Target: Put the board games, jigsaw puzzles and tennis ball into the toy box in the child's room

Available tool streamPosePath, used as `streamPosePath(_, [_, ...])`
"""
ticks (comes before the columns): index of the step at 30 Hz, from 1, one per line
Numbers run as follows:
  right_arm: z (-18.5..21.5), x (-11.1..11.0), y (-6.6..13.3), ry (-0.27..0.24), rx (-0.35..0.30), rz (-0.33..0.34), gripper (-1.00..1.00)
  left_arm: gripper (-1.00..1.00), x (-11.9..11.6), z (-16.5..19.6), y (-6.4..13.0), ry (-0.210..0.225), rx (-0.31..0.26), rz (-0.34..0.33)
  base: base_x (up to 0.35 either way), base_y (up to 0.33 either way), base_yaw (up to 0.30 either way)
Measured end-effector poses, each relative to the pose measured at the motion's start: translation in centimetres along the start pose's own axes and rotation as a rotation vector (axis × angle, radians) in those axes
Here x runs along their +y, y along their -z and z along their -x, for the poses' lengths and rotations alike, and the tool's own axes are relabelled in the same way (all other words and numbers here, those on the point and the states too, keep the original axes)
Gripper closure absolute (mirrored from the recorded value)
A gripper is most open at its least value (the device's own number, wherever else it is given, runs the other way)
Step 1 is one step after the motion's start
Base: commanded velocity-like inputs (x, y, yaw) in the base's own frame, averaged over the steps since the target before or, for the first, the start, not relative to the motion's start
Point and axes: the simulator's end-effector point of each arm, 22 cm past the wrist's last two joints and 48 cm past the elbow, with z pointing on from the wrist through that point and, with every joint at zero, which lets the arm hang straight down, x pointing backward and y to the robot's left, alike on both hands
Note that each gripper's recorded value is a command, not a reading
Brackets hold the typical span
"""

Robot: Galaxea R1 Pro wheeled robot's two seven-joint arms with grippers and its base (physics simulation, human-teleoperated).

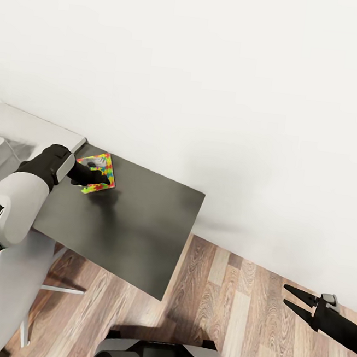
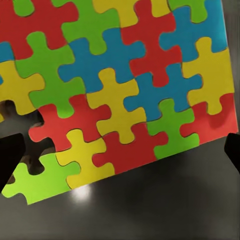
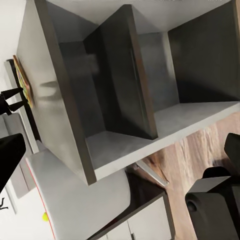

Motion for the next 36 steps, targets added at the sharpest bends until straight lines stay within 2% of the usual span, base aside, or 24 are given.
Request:
streamPosePath(16, [0.01, -0.02, 0.0, 0.0, 0.0, -0.001, -1.0, -1.0, 0.04, 0.01, 0.01, 0.0, 0.0, 0.0, -0.013, -0.092, 0.0])
streamPosePath(29, [0.0, -0.06, 0.01, -0.001, 0.0, -0.002, -1.0, -1.0, 0.01, -0.01, 0.0, -0.002, 0.0, 0.001, -0.03, -0.009, 0.0])
streamPosePath(36, [0.01, -0.08, 0.0, -0.001, 0.0, -0.002, -1.0, -1.0, 0.04, -0.02, -0.03, -0.003, 0.001, 0.002, -0.131, -0.108, 0.0])
